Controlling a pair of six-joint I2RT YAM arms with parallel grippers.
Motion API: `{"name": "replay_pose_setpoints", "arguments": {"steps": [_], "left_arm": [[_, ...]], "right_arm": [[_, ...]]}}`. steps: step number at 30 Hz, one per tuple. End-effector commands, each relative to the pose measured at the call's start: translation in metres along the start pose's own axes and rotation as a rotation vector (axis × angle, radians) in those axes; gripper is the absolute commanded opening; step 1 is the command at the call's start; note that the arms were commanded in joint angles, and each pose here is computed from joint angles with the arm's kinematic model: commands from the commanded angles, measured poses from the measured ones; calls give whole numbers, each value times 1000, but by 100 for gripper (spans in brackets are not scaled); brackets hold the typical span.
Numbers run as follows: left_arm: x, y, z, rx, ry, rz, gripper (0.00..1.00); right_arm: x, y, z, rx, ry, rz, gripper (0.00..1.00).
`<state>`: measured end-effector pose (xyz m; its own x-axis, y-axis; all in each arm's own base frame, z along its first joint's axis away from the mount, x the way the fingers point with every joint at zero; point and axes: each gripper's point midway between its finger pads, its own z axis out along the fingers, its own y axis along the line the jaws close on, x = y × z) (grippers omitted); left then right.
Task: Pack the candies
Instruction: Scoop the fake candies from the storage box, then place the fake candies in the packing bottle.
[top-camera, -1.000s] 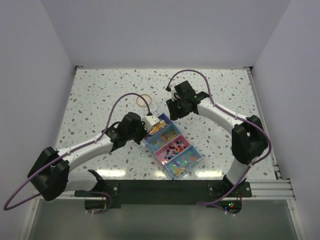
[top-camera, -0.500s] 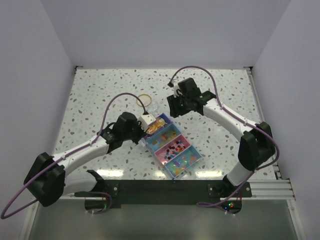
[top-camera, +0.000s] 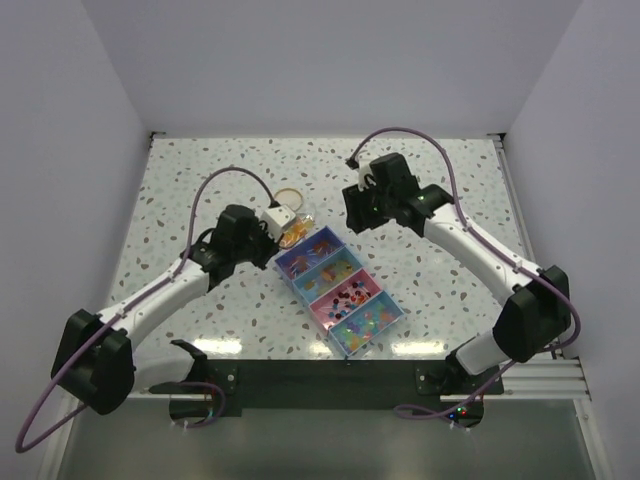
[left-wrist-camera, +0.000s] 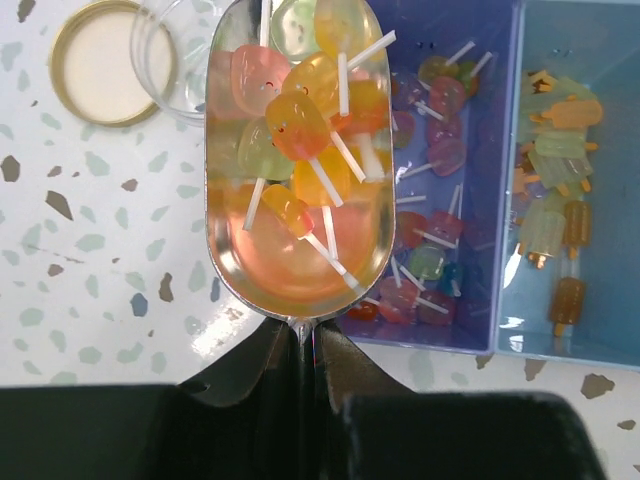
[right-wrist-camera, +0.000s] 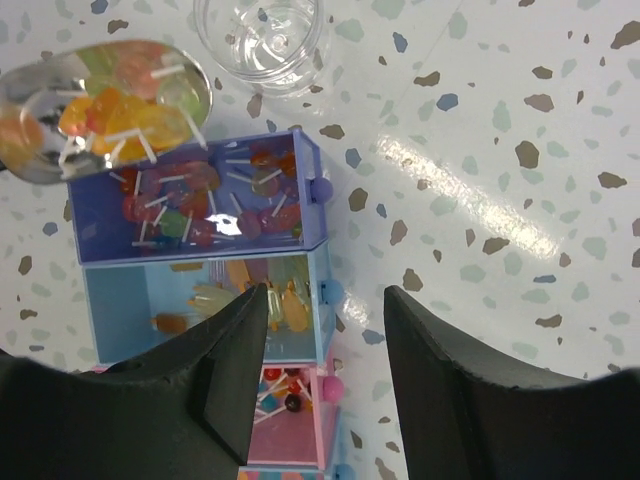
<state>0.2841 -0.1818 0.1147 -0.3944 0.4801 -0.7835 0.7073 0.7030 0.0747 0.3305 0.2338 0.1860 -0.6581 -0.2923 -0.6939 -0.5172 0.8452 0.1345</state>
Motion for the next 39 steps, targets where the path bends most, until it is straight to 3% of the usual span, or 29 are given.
{"name": "replay_pose_setpoints", "arguments": {"steps": [1,7,14,39], "left_arm": [[-23,18,1,-33,-21,48,0],[-19,34,18,-55,88,67,0],[-35,55,26,-98,117,92,0],[-25,88,33,-179,289,184,0]], "right_arm": [[-3,-7,-24,38,-34,-26,54],[1,-14,-38,75,-47,-45,54],[8,-22,-47,103,-52,-53,54],[9,-33,-55,132,-58,-61,54]]}}
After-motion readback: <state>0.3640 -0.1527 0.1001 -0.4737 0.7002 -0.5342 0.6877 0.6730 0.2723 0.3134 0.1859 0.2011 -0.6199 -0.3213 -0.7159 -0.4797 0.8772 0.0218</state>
